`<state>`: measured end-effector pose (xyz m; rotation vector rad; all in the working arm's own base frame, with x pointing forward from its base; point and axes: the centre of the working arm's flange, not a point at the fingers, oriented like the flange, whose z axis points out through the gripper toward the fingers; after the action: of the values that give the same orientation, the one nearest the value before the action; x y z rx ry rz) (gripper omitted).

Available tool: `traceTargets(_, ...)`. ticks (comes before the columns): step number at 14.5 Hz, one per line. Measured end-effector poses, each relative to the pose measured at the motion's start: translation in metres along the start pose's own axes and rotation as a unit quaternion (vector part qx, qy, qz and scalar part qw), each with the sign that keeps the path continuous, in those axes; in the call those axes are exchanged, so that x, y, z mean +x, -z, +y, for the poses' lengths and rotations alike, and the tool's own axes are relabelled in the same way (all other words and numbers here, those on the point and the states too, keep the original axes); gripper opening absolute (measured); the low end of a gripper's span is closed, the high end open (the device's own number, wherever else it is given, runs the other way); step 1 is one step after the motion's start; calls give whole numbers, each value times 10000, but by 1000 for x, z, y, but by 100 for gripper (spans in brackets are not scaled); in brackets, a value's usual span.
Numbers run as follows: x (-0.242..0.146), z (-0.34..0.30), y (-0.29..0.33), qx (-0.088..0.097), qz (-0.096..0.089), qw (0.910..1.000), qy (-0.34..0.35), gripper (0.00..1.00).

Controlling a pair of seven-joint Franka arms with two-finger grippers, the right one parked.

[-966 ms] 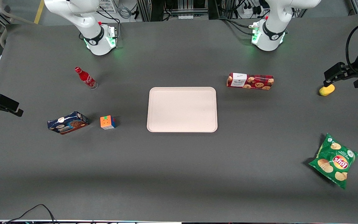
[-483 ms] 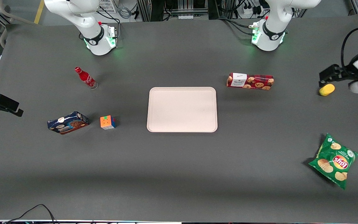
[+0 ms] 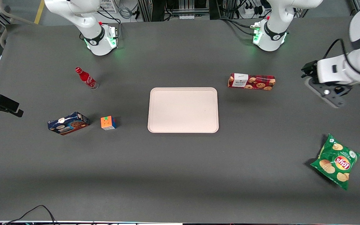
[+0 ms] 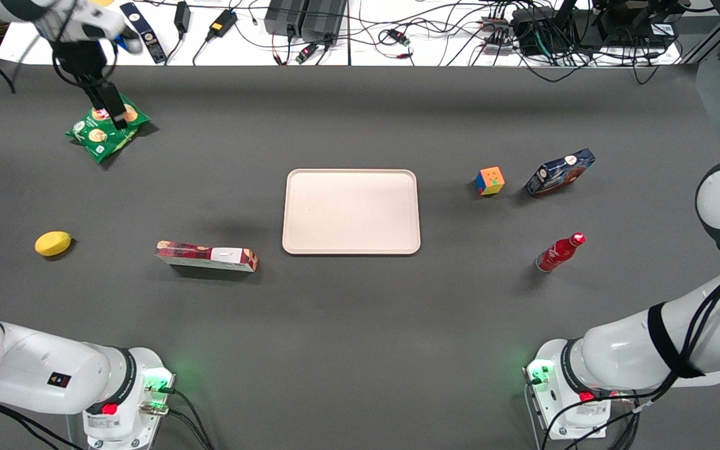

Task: Place red cookie box on tray
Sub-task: 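Move the left gripper over the red plaid cookie box, then lower the left gripper and close it on the cookie box's end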

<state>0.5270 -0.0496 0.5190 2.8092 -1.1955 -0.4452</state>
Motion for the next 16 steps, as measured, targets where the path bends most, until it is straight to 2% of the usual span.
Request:
traceTargets(3, 25, 38, -25, 224, -347, 9918, -1213, 100)
traceTargets(5, 35, 63, -47, 338, -381, 9822, -1810, 100)
traceTargets(9, 25, 94, -120, 620, -101, 9676, -2447, 100)
traceTargets(12, 10, 111, -173, 547, 220, 9585, -2789, 100)
traceTargets(14, 3, 125, -200, 524, 283, 9537, -2948, 100)
traceTargets(16, 3, 148, -221, 597, 380, 9481, -3100, 100)
